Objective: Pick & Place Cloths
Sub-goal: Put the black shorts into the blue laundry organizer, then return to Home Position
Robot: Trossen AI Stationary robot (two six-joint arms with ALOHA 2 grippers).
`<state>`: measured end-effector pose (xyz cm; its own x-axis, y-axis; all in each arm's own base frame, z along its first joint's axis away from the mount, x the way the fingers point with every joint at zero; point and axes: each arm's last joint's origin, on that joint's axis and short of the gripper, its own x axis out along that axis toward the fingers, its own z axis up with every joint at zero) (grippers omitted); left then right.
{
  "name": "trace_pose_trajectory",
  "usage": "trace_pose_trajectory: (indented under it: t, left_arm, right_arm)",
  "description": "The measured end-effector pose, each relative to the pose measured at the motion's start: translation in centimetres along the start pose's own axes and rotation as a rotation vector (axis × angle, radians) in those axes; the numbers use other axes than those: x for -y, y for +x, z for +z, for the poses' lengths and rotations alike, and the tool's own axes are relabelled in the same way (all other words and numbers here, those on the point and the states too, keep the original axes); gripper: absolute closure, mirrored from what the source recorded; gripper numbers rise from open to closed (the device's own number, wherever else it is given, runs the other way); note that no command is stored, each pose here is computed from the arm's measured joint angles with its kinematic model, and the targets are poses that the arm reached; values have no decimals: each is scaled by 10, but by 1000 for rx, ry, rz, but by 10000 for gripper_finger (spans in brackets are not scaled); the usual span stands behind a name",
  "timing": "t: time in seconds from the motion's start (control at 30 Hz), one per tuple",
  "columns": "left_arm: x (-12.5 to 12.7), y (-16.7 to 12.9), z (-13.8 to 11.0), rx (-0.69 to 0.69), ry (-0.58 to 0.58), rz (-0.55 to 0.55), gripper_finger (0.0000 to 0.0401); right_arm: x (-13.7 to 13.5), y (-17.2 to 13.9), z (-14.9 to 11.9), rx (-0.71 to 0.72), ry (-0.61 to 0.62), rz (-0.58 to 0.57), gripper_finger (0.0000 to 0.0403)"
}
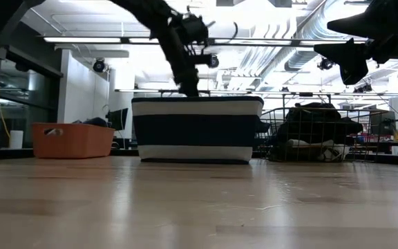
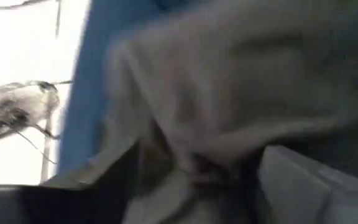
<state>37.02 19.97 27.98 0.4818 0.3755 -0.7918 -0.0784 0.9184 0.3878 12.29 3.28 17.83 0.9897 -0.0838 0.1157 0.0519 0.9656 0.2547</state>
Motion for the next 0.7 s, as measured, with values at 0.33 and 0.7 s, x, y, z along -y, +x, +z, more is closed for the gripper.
trace_pose_trajectory:
  t: [0.33,0.7]
  left_arm:
    - [-20,-66,31,90,-124,3,8]
    - [-17,-98,32,203,-229,-181,31]
  right_arm:
    - [0,0,0,0,0,0,165]
    - [0,0,0,0,0,0,165]
